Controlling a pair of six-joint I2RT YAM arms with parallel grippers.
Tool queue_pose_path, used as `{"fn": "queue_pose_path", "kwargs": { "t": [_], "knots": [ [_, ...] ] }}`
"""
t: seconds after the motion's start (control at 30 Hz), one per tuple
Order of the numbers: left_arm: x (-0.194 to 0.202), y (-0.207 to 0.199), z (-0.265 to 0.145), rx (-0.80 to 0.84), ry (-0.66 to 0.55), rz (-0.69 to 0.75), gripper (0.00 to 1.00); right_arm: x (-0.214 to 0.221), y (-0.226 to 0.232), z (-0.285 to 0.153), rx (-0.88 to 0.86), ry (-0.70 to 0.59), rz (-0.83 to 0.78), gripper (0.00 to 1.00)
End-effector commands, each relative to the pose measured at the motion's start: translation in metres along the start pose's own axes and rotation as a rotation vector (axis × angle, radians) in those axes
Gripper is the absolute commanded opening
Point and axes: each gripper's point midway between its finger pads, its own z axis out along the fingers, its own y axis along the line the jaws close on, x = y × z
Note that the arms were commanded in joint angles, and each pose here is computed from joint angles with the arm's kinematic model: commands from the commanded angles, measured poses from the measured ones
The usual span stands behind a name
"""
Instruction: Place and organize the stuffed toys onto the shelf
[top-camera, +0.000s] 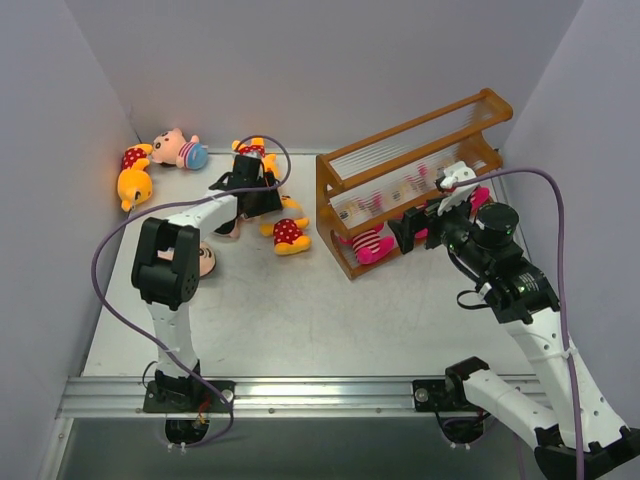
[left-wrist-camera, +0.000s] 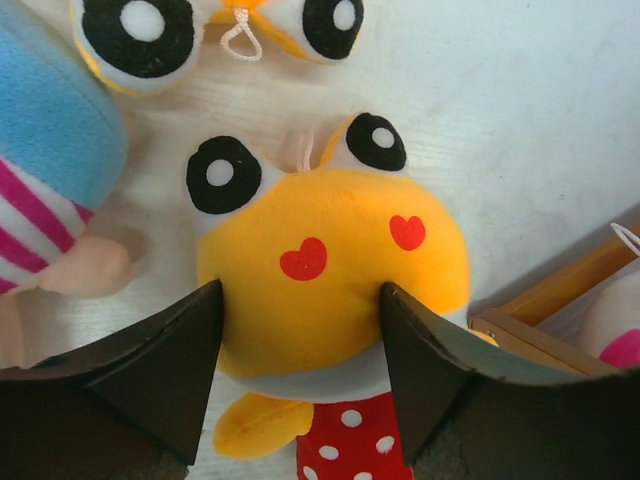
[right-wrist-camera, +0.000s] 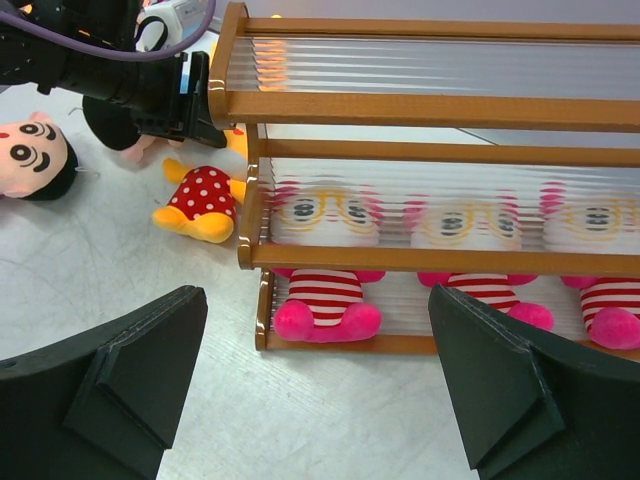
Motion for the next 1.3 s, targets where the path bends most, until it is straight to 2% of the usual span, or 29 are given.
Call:
{"fn": "queue_pose_path", "kwargs": {
  "t": [0.0,0.03,0.07,0.13,0.17,0.2,0.37,0.6,0.9,1.1,1.27],
  "knots": [
    [0.014,-0.008,0.007,0.015,0.019,-0.019,0.64,-0.01,0.008,0.005,-0.038,-0.047,0.002,0.99],
    [0.014,-0.007,0.002,0.018,0.012,-0.021,0.56,-0.011,0.009,0.004,-0.041,-0.049,0.003,0.99],
    [0.014,-0.007,-0.001,0.019,0.005,-0.026,0.44,-0.009,0.01,0.005,-0.045,-0.044,0.003,0.99],
    [0.012,-0.008,-0.012,0.03,-0.015,-0.028,0.31,-0.008,0.012,0.004,-0.051,-0.042,0.007,0.99],
    [0.014,-0.007,-0.016,0.031,-0.017,-0.028,0.28,-0.006,0.014,0.005,-0.054,-0.039,0.013,0.99],
    [0.008,-0.01,-0.026,0.043,-0.038,-0.029,0.18,-0.006,0.015,0.006,-0.058,-0.037,0.015,0.99],
    [0.009,0.001,-0.054,0.004,-0.081,-0.059,0.03,-0.004,0.031,0.01,-0.101,-0.031,0.029,1.0],
    [0.005,0.019,-0.119,-0.075,-0.165,-0.173,0.02,-0.005,0.071,0.018,-0.188,-0.028,0.049,0.99],
    [-0.004,0.015,-0.209,-0.028,-0.307,-0.291,0.02,0.009,0.152,0.043,-0.282,0.02,0.058,0.99],
    [-0.005,0.019,-0.256,0.002,-0.387,-0.336,0.02,0.023,0.192,0.069,-0.275,0.072,0.073,0.99],
    [-0.004,0.022,-0.274,0.01,-0.422,-0.348,0.03,0.022,0.236,0.077,-0.337,0.075,0.042,0.98]
  ]
}}
